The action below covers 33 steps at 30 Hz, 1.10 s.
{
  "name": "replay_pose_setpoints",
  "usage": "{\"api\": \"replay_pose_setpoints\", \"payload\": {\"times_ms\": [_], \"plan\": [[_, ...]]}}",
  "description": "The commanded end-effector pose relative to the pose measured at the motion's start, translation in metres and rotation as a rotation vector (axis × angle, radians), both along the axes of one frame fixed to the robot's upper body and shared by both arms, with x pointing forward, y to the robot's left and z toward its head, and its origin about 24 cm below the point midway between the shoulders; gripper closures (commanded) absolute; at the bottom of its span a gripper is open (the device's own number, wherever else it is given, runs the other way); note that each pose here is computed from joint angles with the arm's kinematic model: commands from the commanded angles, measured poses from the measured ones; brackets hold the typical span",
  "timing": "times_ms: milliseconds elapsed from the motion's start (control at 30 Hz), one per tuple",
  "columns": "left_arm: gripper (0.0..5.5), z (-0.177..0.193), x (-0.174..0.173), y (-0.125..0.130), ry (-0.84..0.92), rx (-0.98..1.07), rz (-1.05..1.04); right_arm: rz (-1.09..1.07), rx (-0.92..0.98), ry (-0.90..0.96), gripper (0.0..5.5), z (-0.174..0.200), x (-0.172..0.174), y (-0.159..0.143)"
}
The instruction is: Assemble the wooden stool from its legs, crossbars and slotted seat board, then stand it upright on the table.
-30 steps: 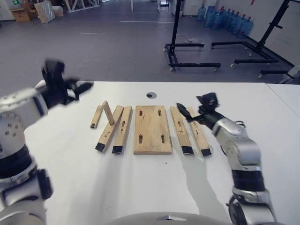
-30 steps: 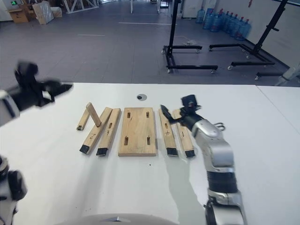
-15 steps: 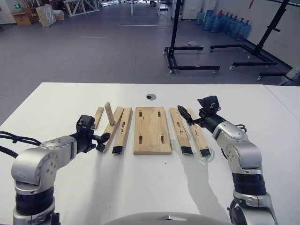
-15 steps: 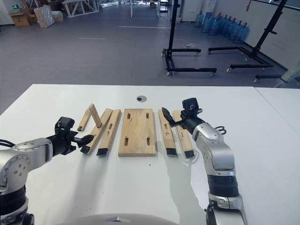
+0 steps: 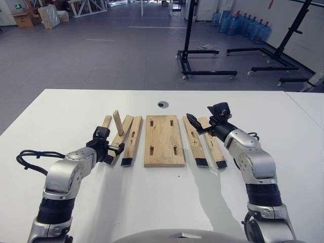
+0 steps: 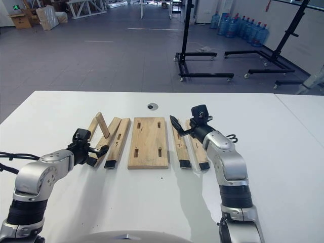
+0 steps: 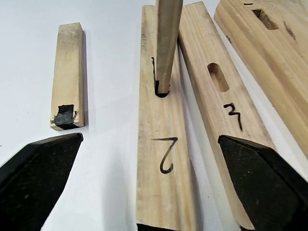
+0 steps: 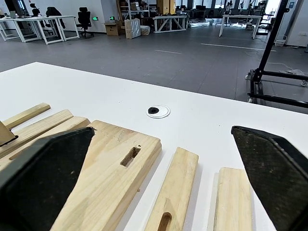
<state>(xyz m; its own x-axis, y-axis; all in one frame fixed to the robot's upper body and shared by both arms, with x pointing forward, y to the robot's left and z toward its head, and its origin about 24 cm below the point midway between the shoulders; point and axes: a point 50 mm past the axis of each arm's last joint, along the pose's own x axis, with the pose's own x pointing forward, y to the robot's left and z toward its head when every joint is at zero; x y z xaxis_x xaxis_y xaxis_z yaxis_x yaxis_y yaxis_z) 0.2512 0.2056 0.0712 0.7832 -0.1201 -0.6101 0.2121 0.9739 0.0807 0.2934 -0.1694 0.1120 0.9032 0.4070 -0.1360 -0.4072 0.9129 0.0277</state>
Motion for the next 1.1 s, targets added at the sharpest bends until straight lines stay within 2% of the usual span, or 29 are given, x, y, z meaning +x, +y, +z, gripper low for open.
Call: {"api": "replay_pose_setpoints", "payload": {"times_ms": [33, 367, 567, 733, 967, 1100], "plan": [[0.34, -0.01, 0.0, 0.006, 0.01, 0.037, -0.01, 0.017, 0.006, -0.011, 0.25, 0.004, 0.003, 0.005], [0.34, -0.033, 0.006, -0.003, 0.029, 0.036, -0.05, 0.028, 0.008, -0.004, 0.25, 0.002, 0.003, 0.008], [1.27, -0.045, 0.003, -0.006, 0.067, 0.049, -0.056, 0.03, 0.01, -0.001, 0.25, 0.002, 0.004, 0.009], [2.12, -0.053, -0.007, 0.002, 0.114, 0.049, -0.005, 0.033, 0.012, -0.003, 0.25, 0.003, 0.004, 0.01], [2.96, -0.069, -0.016, 0.006, 0.163, 0.023, 0.031, 0.039, 0.012, 0.0, 0.25, 0.004, 0.006, 0.011], [3.46, -0.066, -0.012, -0.002, 0.138, -0.013, 0.022, 0.042, 0.012, 0.002, 0.25, 0.004, 0.007, 0.011]]}}
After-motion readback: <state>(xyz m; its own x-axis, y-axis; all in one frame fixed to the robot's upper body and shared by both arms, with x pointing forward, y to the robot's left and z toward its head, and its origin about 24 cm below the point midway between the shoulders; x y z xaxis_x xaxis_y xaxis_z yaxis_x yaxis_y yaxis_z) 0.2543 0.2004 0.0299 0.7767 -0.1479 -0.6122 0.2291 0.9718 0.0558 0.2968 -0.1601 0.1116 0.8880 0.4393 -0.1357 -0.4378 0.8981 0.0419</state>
